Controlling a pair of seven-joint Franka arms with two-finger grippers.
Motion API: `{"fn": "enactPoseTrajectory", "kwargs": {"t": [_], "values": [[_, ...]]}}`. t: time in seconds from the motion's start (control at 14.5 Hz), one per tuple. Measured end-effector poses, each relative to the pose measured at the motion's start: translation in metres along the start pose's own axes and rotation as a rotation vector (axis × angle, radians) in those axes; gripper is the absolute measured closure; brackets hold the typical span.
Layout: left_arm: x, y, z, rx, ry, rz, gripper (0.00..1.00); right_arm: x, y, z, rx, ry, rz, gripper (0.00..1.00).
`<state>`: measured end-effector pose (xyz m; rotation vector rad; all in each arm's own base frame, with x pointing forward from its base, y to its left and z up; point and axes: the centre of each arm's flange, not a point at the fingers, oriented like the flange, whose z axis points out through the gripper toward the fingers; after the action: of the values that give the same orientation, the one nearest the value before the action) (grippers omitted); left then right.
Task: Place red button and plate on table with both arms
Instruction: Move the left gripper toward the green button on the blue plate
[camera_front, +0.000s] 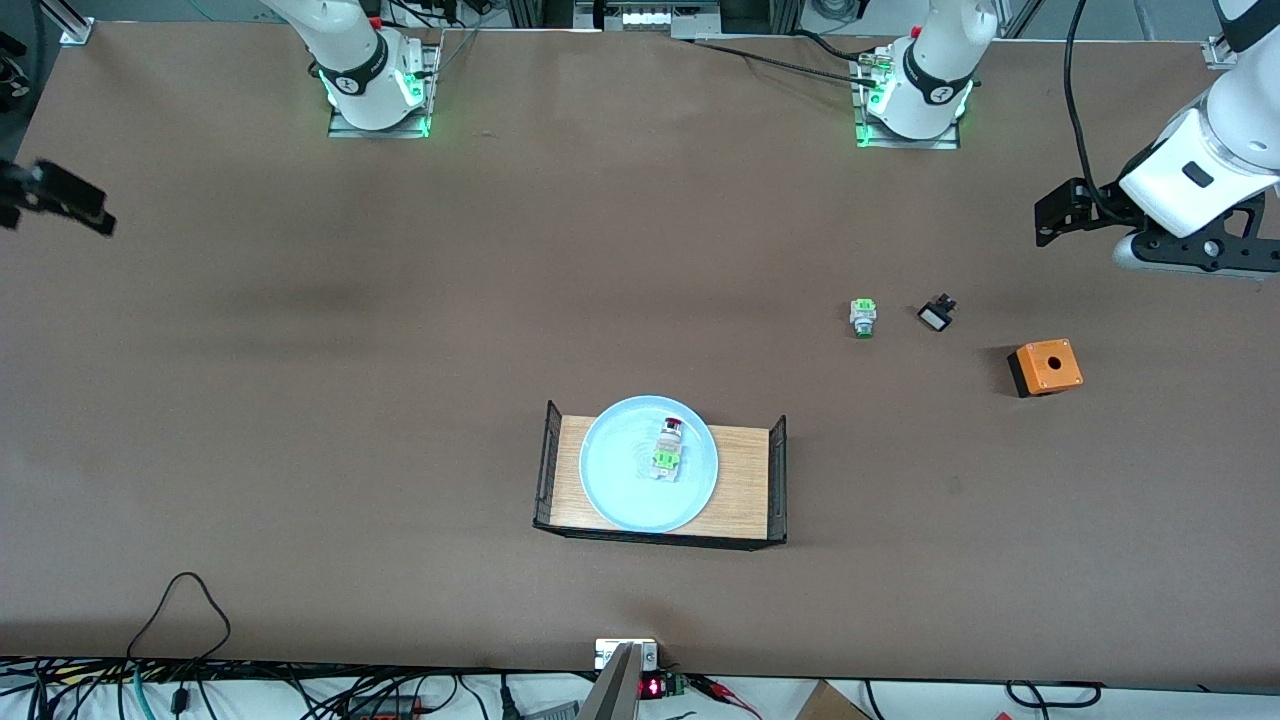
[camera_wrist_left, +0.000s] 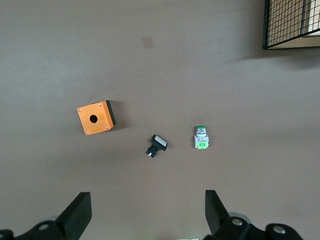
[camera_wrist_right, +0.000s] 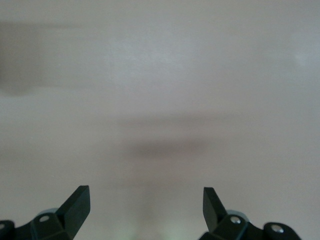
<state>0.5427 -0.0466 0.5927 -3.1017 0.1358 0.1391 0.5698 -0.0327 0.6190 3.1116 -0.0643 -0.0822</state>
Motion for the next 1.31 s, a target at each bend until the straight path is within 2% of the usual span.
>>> {"fn": "enactPoseTrajectory", "kwargs": {"t": [0.21, 0.48, 0.83, 1.17, 1.31], "values": [[0.0, 0.0, 0.0, 0.0, 0.0, 0.0, 0.0, 0.012, -0.002, 0.009, 0.04, 0.004, 0.007, 0.0], [0.0, 0.0, 0.0, 0.0, 0.0, 0.0, 0.0, 0.009, 0.024, -0.005, 0.046, 0.033, 0.049, 0.0], [-0.001, 0.0, 0.001, 0.0, -0.005, 0.001, 0.0, 0.004, 0.024, -0.005, 0.048, 0.01, 0.048, 0.0], [-0.011, 0.024, 0.01, -0.001, -0.112, 0.043, 0.0, 0.002, -0.007, -0.006, 0.037, -0.008, -0.012, 0.0], [-0.019, 0.045, 0.018, -0.047, -0.19, 0.078, 0.0, 0.003, -0.021, -0.005, 0.032, -0.013, -0.036, 0.0]]}}
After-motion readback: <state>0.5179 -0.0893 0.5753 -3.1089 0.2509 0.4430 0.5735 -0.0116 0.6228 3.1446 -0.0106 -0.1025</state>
